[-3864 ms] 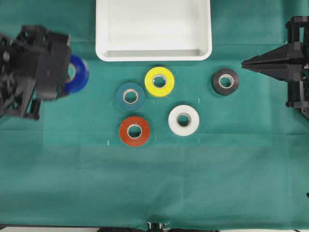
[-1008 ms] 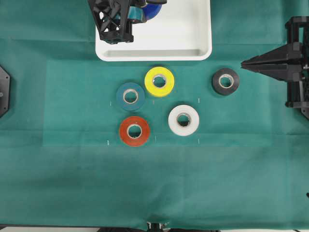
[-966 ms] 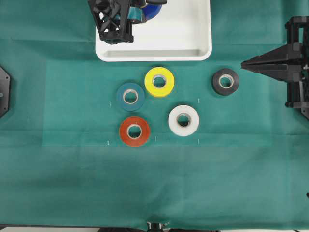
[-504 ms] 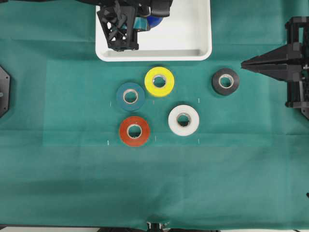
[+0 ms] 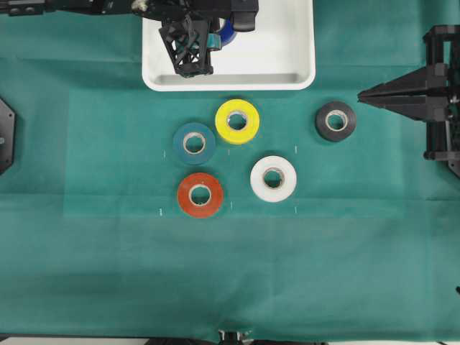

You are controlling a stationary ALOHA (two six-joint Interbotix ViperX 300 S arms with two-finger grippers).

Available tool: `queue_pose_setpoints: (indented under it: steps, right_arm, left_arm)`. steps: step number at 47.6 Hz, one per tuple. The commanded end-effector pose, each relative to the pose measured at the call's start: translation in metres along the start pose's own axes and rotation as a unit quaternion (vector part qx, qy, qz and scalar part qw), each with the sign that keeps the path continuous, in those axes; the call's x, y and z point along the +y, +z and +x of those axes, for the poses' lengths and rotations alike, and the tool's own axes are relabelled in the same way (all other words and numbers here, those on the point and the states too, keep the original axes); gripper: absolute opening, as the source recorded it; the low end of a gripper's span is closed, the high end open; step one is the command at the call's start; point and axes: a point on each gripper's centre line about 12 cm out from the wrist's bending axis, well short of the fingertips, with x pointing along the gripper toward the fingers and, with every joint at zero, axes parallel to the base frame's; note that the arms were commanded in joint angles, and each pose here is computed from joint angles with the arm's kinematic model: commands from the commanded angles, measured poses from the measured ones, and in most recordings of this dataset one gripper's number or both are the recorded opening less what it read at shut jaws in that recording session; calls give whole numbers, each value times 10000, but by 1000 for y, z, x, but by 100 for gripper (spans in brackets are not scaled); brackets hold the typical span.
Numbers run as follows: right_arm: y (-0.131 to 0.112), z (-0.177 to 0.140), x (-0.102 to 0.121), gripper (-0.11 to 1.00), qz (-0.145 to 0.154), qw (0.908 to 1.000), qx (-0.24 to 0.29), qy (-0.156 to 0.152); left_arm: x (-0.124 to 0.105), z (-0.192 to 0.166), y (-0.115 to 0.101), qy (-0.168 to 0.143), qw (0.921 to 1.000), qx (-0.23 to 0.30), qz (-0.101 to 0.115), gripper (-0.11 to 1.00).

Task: Pick up the tape from a random location and place it into the white case.
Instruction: 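Lower the blue tape roll into the white tray with the left gripper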

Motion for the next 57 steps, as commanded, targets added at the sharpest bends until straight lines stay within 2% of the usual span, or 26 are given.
queue_pose_setpoints:
  steps: [1, 27, 57]
  right_arm:
    - [7, 2, 0, 0, -8, 10000, -92, -1]
    - [7, 3, 0, 0, -8, 10000, -84, -1]
    - [8, 3, 0, 0, -8, 9999, -107, -1]
  left_arm:
    - [3, 4, -2, 38, 10000, -77, -32, 24]
    - [11, 38, -17, 28, 9997, 160, -173, 24]
    - [9, 37, -17, 21, 9997, 158, -167, 24]
